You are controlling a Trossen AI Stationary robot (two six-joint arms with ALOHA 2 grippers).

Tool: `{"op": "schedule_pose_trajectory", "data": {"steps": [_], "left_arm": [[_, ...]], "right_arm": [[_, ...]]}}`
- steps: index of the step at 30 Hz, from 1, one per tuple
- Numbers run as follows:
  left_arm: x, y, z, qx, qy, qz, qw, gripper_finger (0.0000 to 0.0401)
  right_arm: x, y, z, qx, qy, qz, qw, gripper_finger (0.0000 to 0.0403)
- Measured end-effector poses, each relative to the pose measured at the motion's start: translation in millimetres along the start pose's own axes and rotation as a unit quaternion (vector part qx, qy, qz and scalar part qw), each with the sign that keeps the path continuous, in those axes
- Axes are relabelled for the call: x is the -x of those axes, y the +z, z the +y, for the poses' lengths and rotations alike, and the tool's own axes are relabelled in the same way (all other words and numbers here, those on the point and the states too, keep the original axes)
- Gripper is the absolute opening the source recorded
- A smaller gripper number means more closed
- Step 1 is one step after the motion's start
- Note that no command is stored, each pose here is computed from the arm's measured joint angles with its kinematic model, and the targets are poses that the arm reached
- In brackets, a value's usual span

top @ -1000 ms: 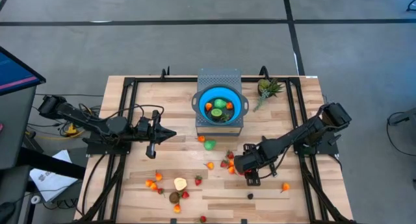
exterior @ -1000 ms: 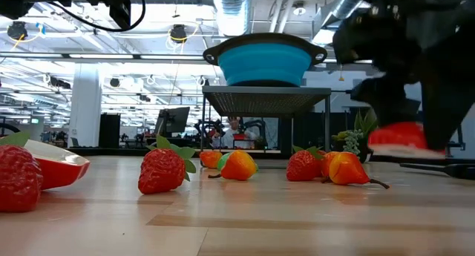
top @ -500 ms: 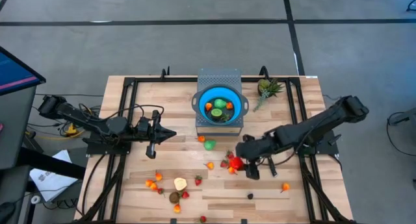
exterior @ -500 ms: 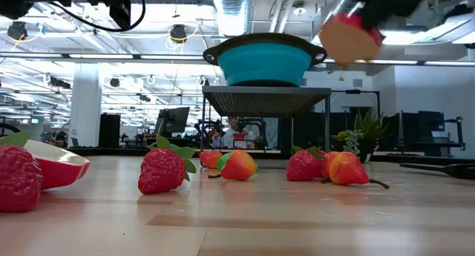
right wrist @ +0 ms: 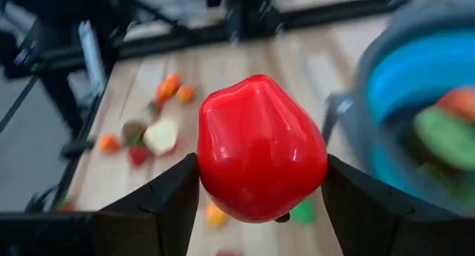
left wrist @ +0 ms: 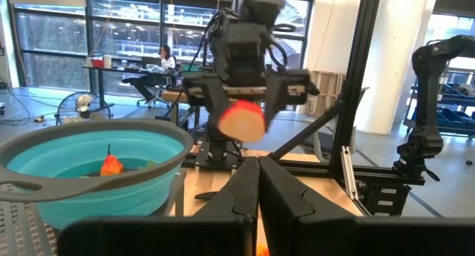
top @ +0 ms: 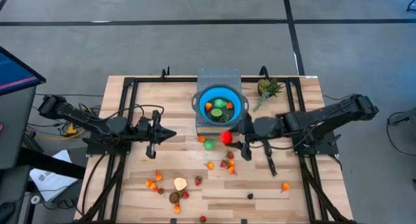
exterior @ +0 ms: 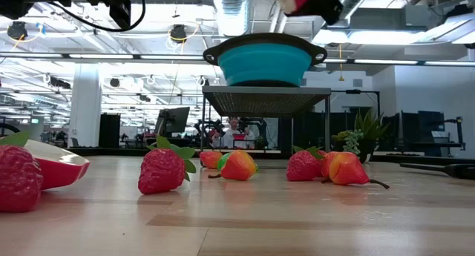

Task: Pick & Place Fruit
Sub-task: Put the right sliced apple into the strainer bowl, then put the knife on the shelf

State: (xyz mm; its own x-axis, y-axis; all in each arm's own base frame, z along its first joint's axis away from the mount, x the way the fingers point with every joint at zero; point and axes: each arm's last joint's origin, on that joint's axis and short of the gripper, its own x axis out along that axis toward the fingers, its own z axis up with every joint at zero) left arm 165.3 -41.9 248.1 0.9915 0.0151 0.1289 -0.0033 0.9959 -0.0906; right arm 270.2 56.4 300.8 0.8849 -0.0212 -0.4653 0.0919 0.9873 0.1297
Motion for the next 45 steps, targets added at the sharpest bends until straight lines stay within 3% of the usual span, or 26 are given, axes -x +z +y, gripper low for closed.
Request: {"op": "schedule_pose_trajectory", "data": {"steps": [5, 9, 13, 19, 24, 36, 40, 45], "left_arm": [[0.0, -0.1, 0.0, 0.000, 0.000, 0.000, 1.000, 0.0002], [0.0, -0.1, 0.0, 0.000, 0.000, 0.000, 1.000, 0.0002], [0.0, -0.1, 0.0, 0.000, 0.000, 0.000, 1.000, 0.0002], [0.0, 0.0, 0.0, 0.000, 0.000, 0.000, 1.000, 0.0002], [0.0, -0.1, 0.0, 0.000, 0.000, 0.000, 1.000, 0.0002], [0.0, -0.1, 0.0, 0.000, 0.000, 0.000, 1.000, 0.0002], [0.1, 0.0, 0.0, 0.000, 0.000, 0.000, 1.000, 0.0002], [0.1, 0.0, 0.0, 0.000, 0.000, 0.000, 1.000, 0.0002]], "right_arm": [[-2.5, 12.7, -14.9, 0.010, -0.039, -0.052, 0.998, 0.0240], [-3.8, 19.2, -32.6, 0.006, -0.106, -0.075, 0.992, 0.0240], [-5.0, 21.8, -52.1, -0.006, -0.170, -0.079, 0.982, 0.0240], [-5.2, 21.3, -72.6, -0.012, -0.214, -0.064, 0.975, 0.0240], [-5.2, 18.5, -77.3, -0.011, -0.222, -0.047, 0.974, 0.0245], [-5.0, 15.6, -74.5, -0.006, -0.218, -0.033, 0.975, 0.0325], [-4.2, 14.9, -70.0, -0.002, -0.198, -0.030, 0.980, 0.0315], [6.1, 11.7, -51.8, 0.013, -0.148, -0.017, 0.989, 0.0270]]}}
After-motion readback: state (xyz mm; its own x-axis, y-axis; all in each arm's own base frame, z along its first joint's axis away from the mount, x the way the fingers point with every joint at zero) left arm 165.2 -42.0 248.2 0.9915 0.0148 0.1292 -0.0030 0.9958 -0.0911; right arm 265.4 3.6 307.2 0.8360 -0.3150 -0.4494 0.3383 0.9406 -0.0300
